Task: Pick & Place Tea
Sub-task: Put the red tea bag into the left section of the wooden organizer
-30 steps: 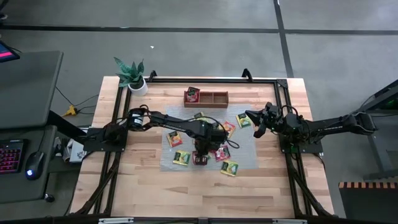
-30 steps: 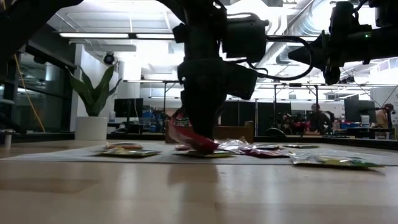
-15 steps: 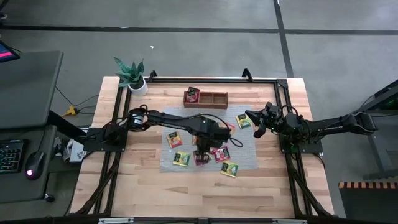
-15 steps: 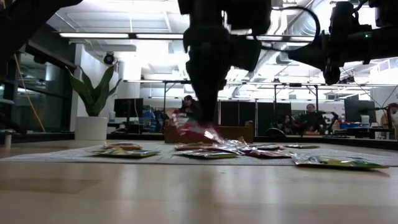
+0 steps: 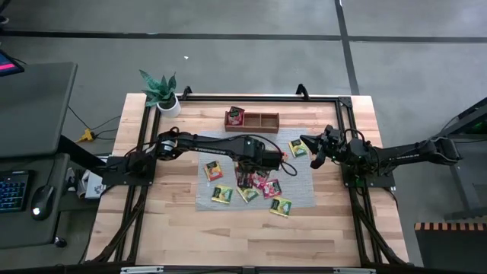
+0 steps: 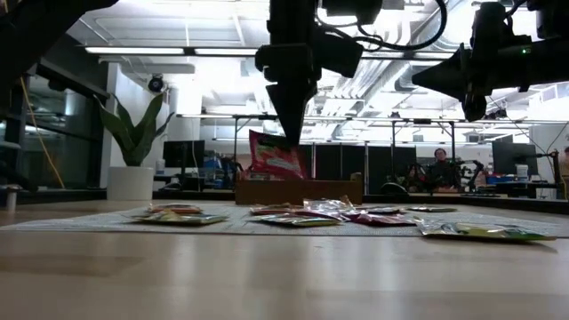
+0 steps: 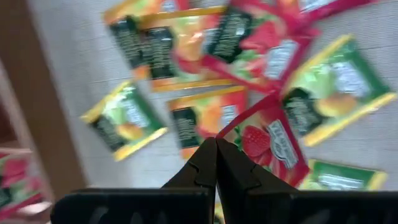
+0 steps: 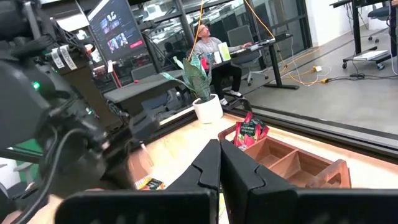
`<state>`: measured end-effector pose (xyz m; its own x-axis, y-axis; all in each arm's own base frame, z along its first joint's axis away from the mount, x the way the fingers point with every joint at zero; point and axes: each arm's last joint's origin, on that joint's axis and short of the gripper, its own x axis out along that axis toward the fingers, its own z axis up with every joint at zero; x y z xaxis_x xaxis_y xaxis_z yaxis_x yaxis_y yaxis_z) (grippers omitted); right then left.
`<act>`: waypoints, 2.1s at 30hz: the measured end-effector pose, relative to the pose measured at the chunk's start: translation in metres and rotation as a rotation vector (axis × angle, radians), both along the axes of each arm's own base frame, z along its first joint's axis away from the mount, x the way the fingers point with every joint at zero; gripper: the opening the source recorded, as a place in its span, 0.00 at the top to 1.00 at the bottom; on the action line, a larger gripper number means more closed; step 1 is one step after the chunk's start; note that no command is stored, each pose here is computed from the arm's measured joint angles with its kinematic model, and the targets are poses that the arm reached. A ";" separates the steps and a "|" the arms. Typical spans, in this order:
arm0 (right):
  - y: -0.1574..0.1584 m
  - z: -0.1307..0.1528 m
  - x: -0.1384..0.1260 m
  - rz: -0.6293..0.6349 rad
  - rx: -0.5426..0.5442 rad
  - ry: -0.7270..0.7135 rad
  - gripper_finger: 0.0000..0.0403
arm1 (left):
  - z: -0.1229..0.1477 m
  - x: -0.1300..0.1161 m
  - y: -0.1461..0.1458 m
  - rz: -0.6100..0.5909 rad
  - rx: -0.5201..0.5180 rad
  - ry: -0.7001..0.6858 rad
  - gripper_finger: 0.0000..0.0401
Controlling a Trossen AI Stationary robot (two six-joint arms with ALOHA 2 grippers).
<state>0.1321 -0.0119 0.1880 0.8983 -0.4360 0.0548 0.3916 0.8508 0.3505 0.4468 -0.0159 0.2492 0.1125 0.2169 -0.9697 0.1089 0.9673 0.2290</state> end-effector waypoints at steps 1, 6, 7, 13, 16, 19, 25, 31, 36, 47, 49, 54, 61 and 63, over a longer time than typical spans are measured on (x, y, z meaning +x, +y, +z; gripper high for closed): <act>0.000 0.000 0.000 0.000 0.000 0.000 1.00 | 0.001 0.000 0.003 0.002 0.016 -0.004 1.00; 0.000 0.000 0.000 0.001 0.000 0.000 1.00 | 0.007 -0.002 0.033 0.022 0.106 0.021 1.00; 0.000 0.000 0.000 0.000 0.000 0.000 1.00 | 0.009 -0.002 0.040 0.021 0.123 0.027 1.00; 0.000 0.000 0.000 0.000 0.000 0.000 1.00 | 0.022 -0.008 0.087 0.017 0.183 0.033 1.00; 0.000 0.000 0.000 0.000 0.000 0.000 1.00 | 0.029 -0.012 0.113 0.022 0.218 0.039 1.00; 0.000 0.000 0.000 0.000 0.000 0.000 1.00 | 0.037 -0.018 0.138 0.023 0.260 0.046 1.00; 0.000 0.000 0.000 0.000 0.000 0.000 1.00 | 0.046 -0.029 0.180 0.010 0.293 0.052 1.00; 0.000 0.000 0.000 0.000 0.000 0.000 1.00 | 0.047 -0.033 0.207 -0.038 0.288 0.022 1.00; 0.000 0.000 0.000 0.000 0.000 0.000 1.00 | 0.049 -0.032 0.220 -0.053 0.310 -0.030 1.00; 0.000 0.000 0.000 0.000 0.000 0.000 1.00 | 0.012 -0.032 0.219 -0.036 0.278 0.049 1.00; 0.000 0.000 0.000 0.000 0.000 0.000 1.00 | 0.007 -0.032 0.219 -0.038 0.275 0.058 1.00; 0.000 0.000 0.000 0.000 0.000 0.000 1.00 | -0.007 -0.032 0.220 -0.039 0.274 0.068 1.00; 0.000 0.000 0.000 0.001 0.000 0.000 1.00 | -0.023 -0.033 0.218 -0.054 0.258 0.100 1.00; 0.000 0.000 0.000 0.000 0.000 0.000 1.00 | -0.024 -0.033 0.216 -0.059 0.254 0.105 1.00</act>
<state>0.1321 -0.0120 0.1880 0.8982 -0.4361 0.0548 0.3917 0.8507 0.3506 0.4139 0.2002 0.2253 0.0341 0.4506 -0.8921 0.1995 0.8715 0.4479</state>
